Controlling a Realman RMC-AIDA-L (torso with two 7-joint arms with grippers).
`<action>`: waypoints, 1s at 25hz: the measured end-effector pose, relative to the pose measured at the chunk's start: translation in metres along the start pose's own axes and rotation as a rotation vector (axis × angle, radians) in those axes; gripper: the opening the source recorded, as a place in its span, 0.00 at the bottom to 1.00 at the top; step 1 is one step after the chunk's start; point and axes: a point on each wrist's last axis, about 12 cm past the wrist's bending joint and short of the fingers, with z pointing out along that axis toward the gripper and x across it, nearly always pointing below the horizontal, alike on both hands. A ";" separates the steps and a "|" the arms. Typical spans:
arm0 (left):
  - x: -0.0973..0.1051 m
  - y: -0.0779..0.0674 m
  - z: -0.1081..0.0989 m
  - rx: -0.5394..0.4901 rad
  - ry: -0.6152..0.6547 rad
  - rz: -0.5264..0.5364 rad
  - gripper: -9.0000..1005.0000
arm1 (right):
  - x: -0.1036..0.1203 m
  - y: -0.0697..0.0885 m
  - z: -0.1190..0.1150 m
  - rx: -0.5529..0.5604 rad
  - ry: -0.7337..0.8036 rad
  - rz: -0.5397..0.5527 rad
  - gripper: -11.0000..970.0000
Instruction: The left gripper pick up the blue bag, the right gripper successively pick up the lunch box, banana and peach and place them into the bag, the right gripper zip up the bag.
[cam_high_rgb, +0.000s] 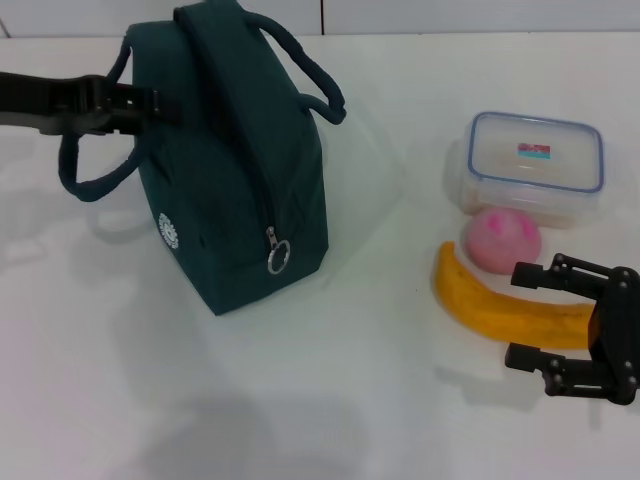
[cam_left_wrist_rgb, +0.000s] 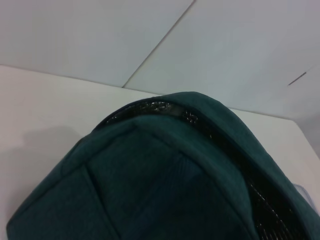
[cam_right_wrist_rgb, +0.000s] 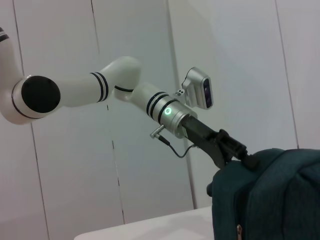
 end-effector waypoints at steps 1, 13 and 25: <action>0.001 0.000 0.001 0.002 -0.004 0.002 0.79 | 0.000 0.000 0.000 0.000 0.000 0.000 0.82; 0.004 0.000 0.005 0.003 0.001 -0.008 0.30 | 0.003 0.002 0.000 0.008 0.003 0.000 0.82; 0.008 -0.002 0.003 0.029 0.031 -0.009 0.07 | 0.003 0.002 -0.001 0.014 0.001 0.004 0.82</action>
